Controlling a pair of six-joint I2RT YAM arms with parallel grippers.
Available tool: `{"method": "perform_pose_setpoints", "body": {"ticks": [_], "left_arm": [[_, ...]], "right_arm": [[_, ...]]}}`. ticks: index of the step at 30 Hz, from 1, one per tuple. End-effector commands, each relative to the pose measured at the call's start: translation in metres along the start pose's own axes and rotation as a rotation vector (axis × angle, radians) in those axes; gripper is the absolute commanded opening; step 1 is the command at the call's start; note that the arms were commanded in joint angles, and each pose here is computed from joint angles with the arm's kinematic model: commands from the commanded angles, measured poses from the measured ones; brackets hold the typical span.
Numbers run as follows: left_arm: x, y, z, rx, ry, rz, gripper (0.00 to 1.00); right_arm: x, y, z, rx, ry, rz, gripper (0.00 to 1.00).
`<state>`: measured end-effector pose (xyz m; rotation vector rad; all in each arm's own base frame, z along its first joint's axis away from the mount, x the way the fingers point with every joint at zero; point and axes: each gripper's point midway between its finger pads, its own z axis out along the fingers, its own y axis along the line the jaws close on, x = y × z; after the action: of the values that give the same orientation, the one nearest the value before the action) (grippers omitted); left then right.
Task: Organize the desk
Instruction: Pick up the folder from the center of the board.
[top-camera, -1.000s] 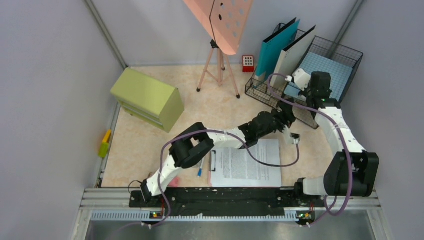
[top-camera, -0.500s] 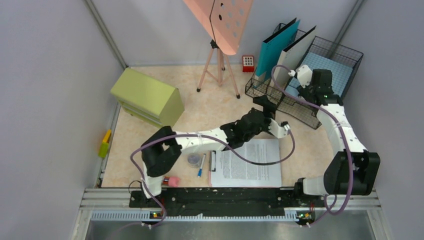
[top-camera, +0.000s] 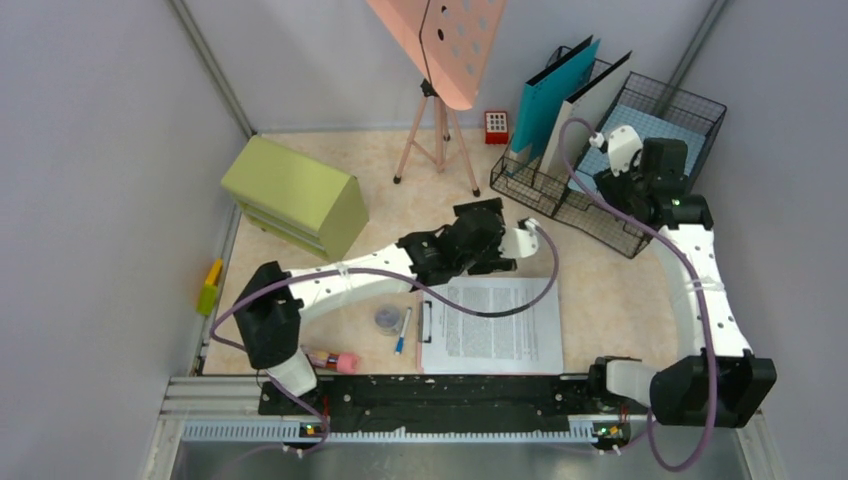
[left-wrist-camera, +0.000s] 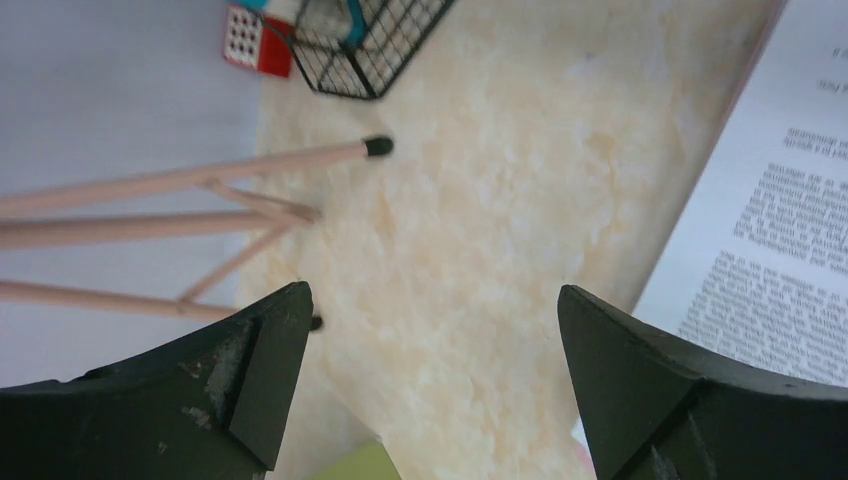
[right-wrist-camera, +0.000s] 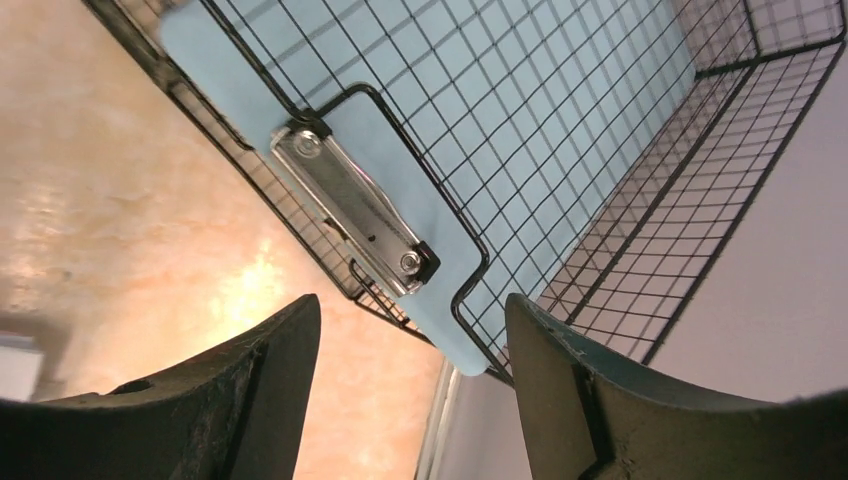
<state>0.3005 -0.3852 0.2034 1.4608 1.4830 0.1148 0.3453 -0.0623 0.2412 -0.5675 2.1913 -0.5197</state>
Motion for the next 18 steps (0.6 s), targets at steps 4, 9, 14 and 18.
{"method": "perform_pose_setpoints", "body": {"ticks": [4, 9, 14, 18], "left_arm": [[0.068, 0.001, -0.034, 0.137, 0.121, -0.369, 0.98], [0.117, -0.008, -0.042, 0.199, 0.201, -0.558, 0.98], [0.147, -0.018, -0.048, 0.272, 0.246, -0.733, 0.98], [0.161, -0.020, -0.044, 0.336, 0.274, -0.853, 0.98]], "right_arm": [[-0.035, 0.043, -0.066, -0.283, -0.164, 0.056, 0.68], [-0.028, 0.126, -0.083, -0.560, -0.193, -0.043, 0.73], [-0.008, 0.188, -0.074, -0.710, -0.200, -0.116, 0.78], [0.012, 0.233, -0.062, -0.778, -0.193, -0.192, 0.79]]}}
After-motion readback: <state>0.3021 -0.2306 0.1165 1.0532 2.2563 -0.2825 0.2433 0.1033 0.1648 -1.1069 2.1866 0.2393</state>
